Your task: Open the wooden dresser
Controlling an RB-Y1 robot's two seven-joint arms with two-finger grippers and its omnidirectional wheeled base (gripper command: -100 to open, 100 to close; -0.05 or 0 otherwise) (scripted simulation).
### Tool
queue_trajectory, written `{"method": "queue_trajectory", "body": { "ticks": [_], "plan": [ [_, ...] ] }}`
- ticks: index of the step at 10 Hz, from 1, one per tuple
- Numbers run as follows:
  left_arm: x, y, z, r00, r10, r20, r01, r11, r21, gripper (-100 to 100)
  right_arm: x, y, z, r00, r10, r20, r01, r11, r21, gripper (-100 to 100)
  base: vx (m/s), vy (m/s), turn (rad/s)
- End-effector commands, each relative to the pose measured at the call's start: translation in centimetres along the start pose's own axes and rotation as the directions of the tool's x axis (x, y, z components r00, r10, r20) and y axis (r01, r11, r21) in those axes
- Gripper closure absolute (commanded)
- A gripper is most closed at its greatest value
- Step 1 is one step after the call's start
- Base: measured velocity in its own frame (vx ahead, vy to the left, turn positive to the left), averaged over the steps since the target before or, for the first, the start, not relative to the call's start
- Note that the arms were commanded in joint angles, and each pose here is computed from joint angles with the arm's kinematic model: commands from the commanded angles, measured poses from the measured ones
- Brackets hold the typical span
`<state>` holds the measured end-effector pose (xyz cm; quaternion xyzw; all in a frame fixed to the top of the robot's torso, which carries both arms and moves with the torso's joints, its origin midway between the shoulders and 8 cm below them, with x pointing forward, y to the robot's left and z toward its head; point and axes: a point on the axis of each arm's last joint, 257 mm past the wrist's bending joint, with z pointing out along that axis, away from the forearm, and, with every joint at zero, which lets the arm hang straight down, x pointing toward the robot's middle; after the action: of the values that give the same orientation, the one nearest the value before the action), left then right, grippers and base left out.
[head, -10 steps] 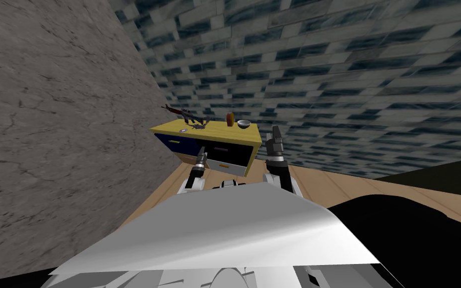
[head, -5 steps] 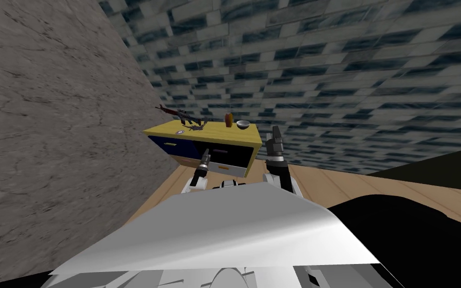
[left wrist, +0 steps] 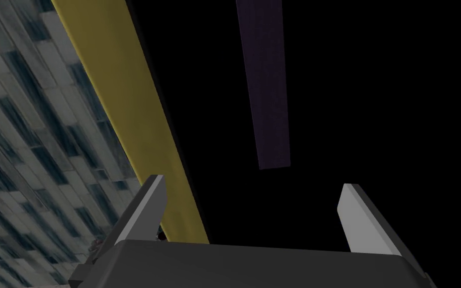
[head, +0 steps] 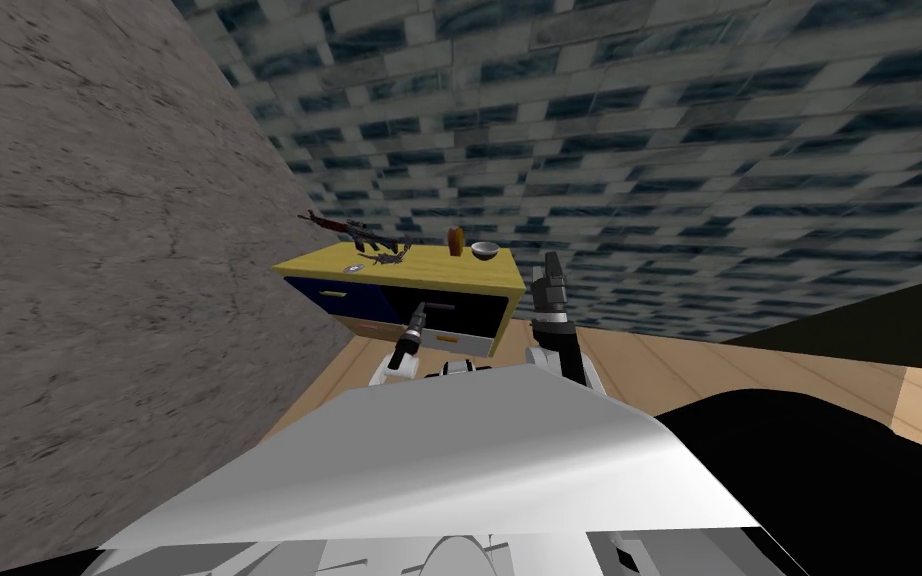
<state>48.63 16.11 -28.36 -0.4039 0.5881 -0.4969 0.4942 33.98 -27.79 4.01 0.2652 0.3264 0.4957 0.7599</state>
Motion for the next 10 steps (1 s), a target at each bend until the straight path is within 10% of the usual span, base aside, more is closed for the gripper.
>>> {"method": "queue_trajectory", "body": {
  "ticks": [1,3,4,10],
  "plan": [
    [1.5,2.3,0.3,0.9994,0.016,-0.031,-0.018,0.9983,-0.055,-100,0.0,0.0,0.0,1.0,0.0,0.0,0.0,1.0,0.0,0,0.066,0.034,-0.077],
    [1.0,2.1,0.1,0.9996,0.014,-0.025,-0.015,0.9989,-0.045,-100,0.0,0.0,0.0,1.0,0.0,0.0,0.0,1.0,0.0,0,0.018,0.009,-0.005],
    [1.0,2.1,0.1,0.9996,0.014,-0.025,-0.015,0.9989,-0.045,100,0.0,0.0,0.0,1.0,0.0,0.0,0.0,1.0,0.0,0,0.0,0.0,0.0],
    [2.9,1.4,1.7,0.9999,0.011,-0.01,-0.012,0.9988,-0.048,100,0.0,0.0,0.0,1.0,0.0,0.0,0.0,1.0,0.0,0,-0.169,0.102,-0.027]
  ]
}}
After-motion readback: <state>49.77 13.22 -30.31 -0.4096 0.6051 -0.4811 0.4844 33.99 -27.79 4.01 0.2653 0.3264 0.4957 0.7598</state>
